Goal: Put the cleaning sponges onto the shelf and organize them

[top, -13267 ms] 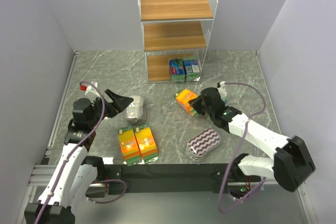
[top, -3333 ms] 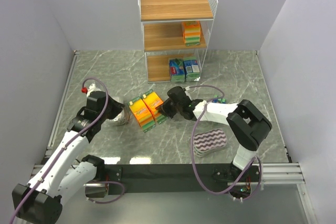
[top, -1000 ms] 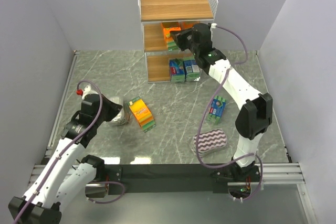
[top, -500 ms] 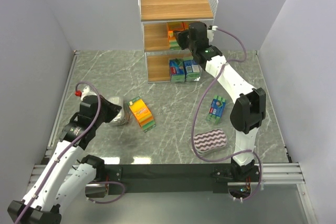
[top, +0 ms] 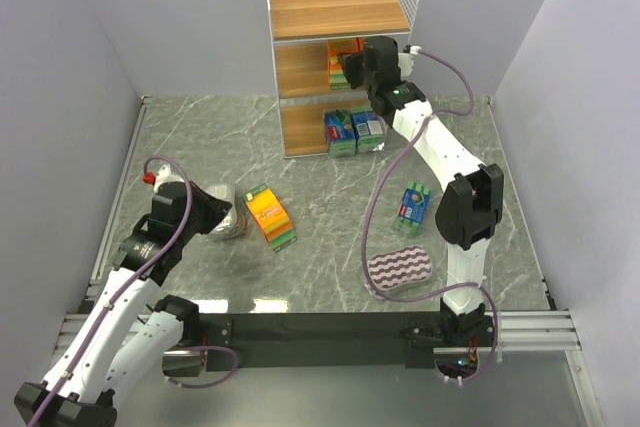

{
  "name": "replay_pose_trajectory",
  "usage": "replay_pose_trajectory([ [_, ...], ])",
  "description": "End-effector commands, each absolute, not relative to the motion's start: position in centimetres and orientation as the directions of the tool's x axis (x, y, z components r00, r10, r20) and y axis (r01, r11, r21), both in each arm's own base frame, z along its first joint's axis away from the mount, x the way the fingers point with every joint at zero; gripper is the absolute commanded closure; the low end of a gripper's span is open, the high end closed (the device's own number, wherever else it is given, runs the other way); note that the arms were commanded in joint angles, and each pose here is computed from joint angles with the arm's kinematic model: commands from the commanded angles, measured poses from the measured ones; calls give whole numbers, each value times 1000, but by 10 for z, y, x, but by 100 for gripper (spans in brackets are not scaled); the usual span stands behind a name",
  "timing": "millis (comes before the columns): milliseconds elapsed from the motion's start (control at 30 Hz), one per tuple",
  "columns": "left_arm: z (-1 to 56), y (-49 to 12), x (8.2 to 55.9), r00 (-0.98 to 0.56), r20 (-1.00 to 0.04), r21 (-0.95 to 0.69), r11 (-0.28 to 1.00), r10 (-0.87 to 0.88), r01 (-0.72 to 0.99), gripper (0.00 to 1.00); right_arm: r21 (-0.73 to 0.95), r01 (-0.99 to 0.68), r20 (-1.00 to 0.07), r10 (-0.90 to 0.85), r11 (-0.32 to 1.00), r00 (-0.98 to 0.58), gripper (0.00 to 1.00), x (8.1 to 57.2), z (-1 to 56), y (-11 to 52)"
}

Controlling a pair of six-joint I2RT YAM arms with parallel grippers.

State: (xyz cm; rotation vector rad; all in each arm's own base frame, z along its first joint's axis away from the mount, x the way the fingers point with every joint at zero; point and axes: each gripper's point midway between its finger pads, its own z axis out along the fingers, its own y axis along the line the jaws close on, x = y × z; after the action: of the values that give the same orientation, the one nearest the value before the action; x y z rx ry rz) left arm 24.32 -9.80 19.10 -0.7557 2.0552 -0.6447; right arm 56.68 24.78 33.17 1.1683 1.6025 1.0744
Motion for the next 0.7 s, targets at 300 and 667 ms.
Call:
replay_pose_trajectory([
  [300, 191, -99, 242, -464, -517, -687, 672, -719, -277, 99, 976, 135, -144, 973, 169, -179, 100, 591, 362, 233],
  [667, 189, -100, 242, -468, -511, -690, 669, -721, -276, 99, 966, 107, -197, 940, 235, -279, 73, 589, 356, 243],
])
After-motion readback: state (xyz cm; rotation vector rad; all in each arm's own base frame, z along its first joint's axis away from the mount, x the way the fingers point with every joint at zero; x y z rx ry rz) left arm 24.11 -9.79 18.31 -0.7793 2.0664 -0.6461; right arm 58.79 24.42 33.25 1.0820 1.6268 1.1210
